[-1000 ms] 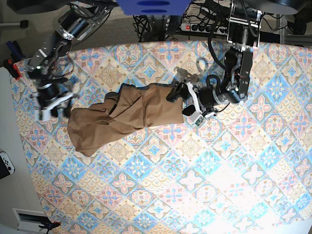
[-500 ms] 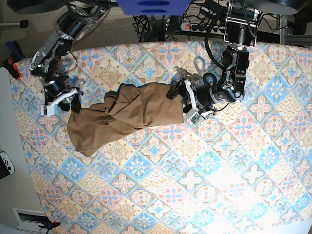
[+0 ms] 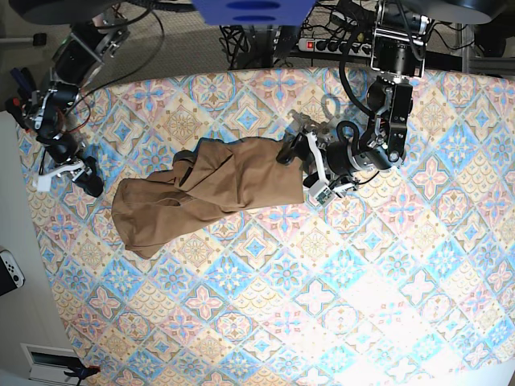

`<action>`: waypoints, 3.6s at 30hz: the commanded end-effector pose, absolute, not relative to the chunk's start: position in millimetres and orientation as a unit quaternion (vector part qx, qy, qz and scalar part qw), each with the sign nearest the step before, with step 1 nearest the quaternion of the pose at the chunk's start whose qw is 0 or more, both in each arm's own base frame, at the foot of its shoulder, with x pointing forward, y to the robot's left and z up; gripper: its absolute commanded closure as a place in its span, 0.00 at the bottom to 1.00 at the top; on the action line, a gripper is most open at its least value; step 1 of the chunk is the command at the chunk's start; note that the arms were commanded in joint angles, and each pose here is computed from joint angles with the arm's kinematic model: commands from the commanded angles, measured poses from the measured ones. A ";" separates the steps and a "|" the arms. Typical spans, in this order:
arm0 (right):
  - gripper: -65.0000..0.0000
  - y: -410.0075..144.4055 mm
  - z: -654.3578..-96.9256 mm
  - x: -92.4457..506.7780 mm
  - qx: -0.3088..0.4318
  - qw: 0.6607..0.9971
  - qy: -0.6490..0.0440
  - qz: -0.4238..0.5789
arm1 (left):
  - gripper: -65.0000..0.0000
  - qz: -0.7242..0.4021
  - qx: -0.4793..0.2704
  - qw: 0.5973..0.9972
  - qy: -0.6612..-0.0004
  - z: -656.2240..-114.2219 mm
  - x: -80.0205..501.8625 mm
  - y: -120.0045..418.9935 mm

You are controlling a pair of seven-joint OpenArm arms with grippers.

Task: Layout the t-shirt on the table in an organized manner, then fold the t-shirt properly
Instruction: 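Move the right gripper to the other strip end and grasp it, then fold the held end with the right gripper over onto the left gripper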

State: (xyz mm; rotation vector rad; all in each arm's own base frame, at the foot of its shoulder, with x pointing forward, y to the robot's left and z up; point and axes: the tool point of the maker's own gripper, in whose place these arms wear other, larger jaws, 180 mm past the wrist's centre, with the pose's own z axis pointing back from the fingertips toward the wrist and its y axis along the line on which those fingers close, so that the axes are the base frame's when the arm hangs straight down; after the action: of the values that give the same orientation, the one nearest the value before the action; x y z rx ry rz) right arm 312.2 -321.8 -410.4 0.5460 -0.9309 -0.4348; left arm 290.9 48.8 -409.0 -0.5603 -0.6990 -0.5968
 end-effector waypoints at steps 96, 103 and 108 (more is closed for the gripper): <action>1.00 -53.4 -314.8 333.6 0.079 0.858 -0.439 0.256 | 0.28 -0.277 -0.288 0.846 -0.352 -396.6 296.8 26.9; 1.00 -18.7 -326.4 322.9 0.004 0.837 -0.424 0.345 | 0.28 -0.278 -0.288 0.845 -0.354 -395.2 298.6 26.9; 1.00 14.1 -326.1 326.2 -0.017 0.809 -0.451 0.376 | 0.28 -0.278 -0.288 0.845 -0.355 -394.6 299.2 26.3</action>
State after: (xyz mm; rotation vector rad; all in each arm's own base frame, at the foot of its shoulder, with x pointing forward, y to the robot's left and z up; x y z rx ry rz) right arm 320.8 14.5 -334.6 -0.0308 -0.9340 0.8145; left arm 289.1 29.6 -408.2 -0.5913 -0.6988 -0.5868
